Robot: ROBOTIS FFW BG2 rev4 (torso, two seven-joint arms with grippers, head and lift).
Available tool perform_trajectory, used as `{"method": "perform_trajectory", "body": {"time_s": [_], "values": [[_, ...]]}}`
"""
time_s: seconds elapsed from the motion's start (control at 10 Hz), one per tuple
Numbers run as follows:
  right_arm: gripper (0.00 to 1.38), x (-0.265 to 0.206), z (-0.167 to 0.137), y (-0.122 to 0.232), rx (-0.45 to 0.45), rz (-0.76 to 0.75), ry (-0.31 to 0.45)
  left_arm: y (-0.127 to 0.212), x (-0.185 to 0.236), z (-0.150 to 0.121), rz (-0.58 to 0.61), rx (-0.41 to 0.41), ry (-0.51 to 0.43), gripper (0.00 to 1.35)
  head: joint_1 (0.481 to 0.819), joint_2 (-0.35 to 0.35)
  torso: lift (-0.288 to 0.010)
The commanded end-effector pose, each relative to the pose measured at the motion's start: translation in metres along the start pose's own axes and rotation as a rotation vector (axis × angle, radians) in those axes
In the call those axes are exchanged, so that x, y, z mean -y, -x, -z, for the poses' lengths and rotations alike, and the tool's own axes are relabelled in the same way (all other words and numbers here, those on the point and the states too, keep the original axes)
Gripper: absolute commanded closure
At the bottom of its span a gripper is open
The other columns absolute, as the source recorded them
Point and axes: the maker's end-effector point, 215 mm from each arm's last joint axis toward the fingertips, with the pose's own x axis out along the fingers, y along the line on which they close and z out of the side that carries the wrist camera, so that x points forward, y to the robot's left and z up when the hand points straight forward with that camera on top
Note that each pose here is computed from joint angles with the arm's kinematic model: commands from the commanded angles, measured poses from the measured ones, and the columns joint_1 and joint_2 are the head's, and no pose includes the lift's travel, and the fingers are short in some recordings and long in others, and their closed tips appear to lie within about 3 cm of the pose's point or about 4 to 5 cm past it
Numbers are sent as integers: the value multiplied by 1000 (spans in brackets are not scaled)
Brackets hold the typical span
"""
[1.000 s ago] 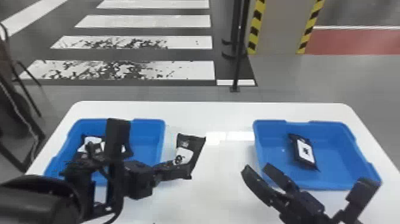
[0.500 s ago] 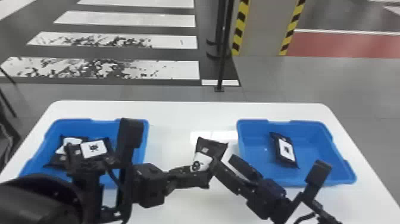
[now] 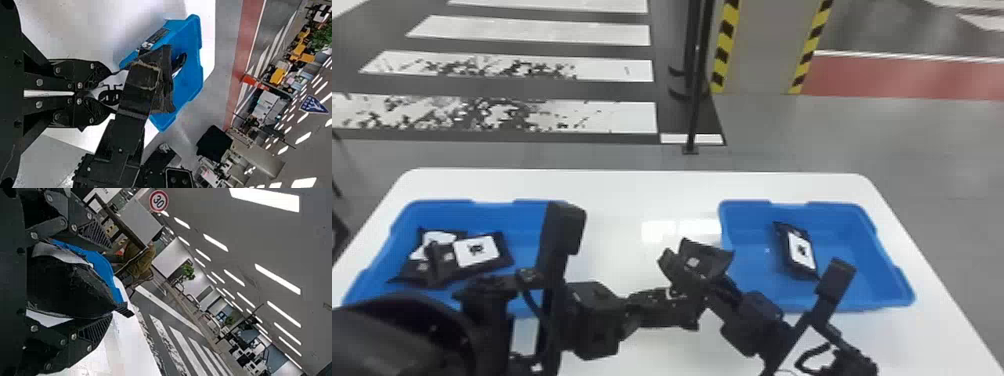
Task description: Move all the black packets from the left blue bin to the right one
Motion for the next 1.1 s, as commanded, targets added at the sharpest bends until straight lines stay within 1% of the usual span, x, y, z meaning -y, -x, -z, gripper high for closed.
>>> {"method": "perform_trajectory", "body": {"time_s": [0.0,0.2,0.3,0.4,0.5,0.6,0.7,0.8,0.9,1.0], "values": [[1223,2,-5,0,21,6,-1,-1,1,0,4,-1,0,1213,695,-88,-140],[1280,3,-9,-1,34,8,1,-1,3,0,9,0,2,1208,695,-94,-140],[1280,3,-10,-1,35,7,3,0,3,4,13,2,16,990,695,-97,-140],[1280,11,-16,0,51,22,3,4,-2,5,1,10,31,440,695,-99,-140],[1280,29,-31,5,64,55,35,11,-10,6,-14,34,46,50,695,-99,-140],[1280,50,-50,12,78,95,74,21,-17,0,-27,65,54,105,695,-104,-140],[1280,75,-71,21,92,150,131,35,-23,-3,-53,88,57,180,695,-116,-140],[1280,110,-94,32,101,224,188,50,-28,-4,-86,107,57,211,695,-126,-140],[1280,150,-115,44,98,308,241,67,-39,-5,-129,126,62,213,695,-151,-140],[1280,182,-129,53,94,371,266,80,-50,-5,-161,137,69,216,695,-172,-140]]}}
